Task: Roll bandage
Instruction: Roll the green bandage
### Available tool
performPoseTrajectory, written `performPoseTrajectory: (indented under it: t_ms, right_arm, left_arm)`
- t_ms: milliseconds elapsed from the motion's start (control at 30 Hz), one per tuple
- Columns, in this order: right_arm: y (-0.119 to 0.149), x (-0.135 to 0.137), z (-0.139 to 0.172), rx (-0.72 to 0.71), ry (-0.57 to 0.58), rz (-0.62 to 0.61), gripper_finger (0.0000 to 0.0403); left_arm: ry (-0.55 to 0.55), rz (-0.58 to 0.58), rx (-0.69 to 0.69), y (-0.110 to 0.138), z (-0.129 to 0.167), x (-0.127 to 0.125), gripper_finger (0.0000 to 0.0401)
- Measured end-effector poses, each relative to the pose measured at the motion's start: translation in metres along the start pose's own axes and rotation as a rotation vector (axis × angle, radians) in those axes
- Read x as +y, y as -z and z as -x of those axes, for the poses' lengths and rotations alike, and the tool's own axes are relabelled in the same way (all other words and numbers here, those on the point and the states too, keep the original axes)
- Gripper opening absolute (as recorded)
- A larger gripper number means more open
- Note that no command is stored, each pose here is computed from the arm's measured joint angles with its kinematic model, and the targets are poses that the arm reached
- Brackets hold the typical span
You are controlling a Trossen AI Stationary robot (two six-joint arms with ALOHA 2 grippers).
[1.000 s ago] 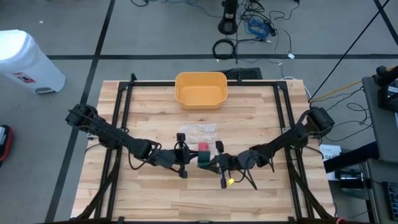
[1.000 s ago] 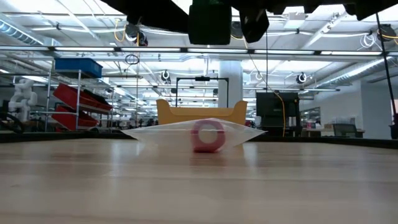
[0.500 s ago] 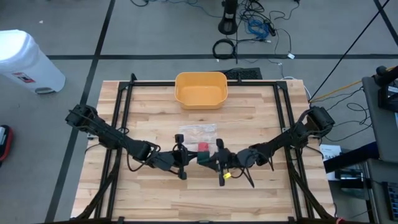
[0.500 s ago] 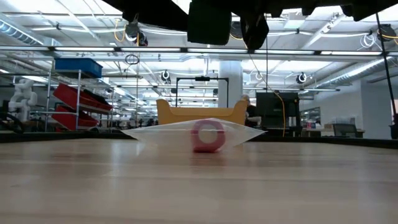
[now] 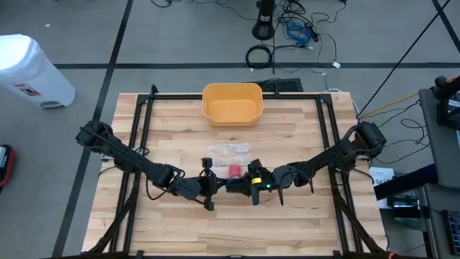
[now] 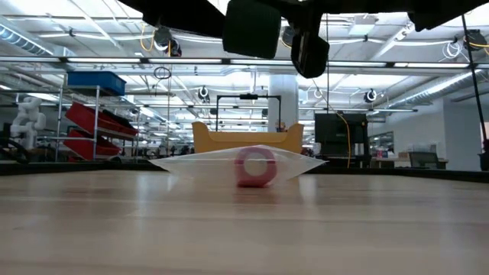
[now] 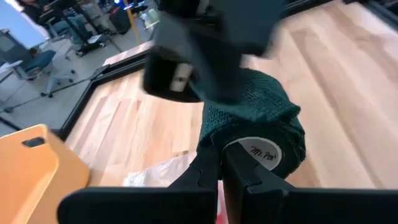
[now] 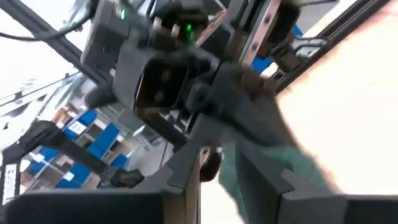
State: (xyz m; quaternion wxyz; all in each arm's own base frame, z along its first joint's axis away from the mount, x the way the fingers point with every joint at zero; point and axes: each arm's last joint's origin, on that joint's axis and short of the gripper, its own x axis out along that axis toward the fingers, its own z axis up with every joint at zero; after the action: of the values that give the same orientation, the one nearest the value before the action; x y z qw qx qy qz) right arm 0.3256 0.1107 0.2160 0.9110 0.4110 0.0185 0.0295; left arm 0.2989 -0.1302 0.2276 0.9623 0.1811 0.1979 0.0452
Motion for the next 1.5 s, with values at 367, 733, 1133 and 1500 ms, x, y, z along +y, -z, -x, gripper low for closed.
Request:
performPoseTrajectory:
  t_ms: [367, 733, 1133, 1500]
  right_arm:
    - [-0.021, 0.016, 0.026, 0.06, 0.135, 0.399, 0.0096]
    - [-0.04, 0.015, 0.038, 0.22, 0.037, 0.626, 0.012]
    - [-0.031, -0.006, 0.013, 0.267, -0.114, 0.524, 0.0132]
    - [-0.031, -0.006, 0.011, 0.241, -0.106, 0.507, 0.0118]
  left_arm:
    - [0.021, -0.003, -0.005, 0.0, 0.001, -0.003, 0.0001]
    - [0.081, -0.03, -0.015, -0.001, 0.001, -0.004, 0.0001]
    - [0.079, -0.044, -0.019, -0.001, 0.001, -0.004, 0.0001]
    - [0.051, -0.041, -0.009, 0.0, -0.001, 0.0, 0.0001]
